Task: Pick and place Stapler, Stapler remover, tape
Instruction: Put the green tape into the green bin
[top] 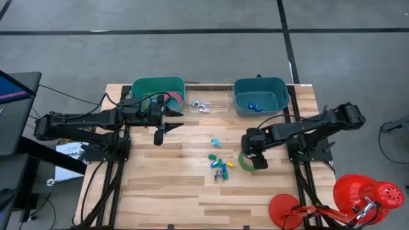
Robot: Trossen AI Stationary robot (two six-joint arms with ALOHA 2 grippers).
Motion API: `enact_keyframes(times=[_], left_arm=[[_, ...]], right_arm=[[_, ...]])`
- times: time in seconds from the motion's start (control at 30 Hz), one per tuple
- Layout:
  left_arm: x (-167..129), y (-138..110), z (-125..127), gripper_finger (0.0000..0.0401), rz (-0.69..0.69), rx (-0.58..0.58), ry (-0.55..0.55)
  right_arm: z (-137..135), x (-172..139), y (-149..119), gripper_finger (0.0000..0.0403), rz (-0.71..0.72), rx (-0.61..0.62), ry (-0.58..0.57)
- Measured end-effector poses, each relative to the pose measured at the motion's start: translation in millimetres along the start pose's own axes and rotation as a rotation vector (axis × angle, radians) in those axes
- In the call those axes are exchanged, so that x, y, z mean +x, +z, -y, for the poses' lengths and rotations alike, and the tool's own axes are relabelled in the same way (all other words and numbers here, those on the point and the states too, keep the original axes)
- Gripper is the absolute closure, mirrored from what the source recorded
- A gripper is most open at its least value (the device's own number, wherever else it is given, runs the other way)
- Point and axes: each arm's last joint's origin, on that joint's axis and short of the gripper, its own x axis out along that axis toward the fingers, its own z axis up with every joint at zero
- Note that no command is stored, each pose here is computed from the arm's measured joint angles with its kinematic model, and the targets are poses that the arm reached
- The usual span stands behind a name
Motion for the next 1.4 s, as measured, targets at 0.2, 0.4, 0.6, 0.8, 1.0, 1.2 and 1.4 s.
enact_keyframes(times=[0.2,0.4,0.6,0.8,1.0,1.2,1.4], left_arm=[[0.0,0.0,0.0,0.0233,0.0,0.0,0.0],[0.0,0.0,0.0,0.0233,0.0,0.0,0.0],[0.0,0.0,0.0,0.0233,0.0,0.0,0.0],[0.0,0.0,0.0,0.0233,0.0,0.0,0.0],[0.0,0.0,0.0,0.0233,0.0,0.0,0.0],[0.0,0.0,0.0,0.0233,0.0,0.0,0.0],[0.0,0.0,0.0,0.0233,0.0,0.0,0.0]], right_arm=[[8.8,17.7,0.6,0.0153,-0.079,-0.015,-0.006],[20.7,20.6,0.2,0.0153,-0.088,0.028,-0.017],[27.2,20.6,-0.8,0.0153,-0.092,-0.022,-0.02],[29.3,20.7,0.1,0.0153,-0.081,-0.036,-0.022],[29.8,21.0,4.4,0.0153,-0.036,-0.035,-0.028],[29.7,21.0,4.3,0.0153,-0.037,-0.036,-0.027],[29.0,21.0,4.4,0.0153,-0.038,-0.105,-0.026]])
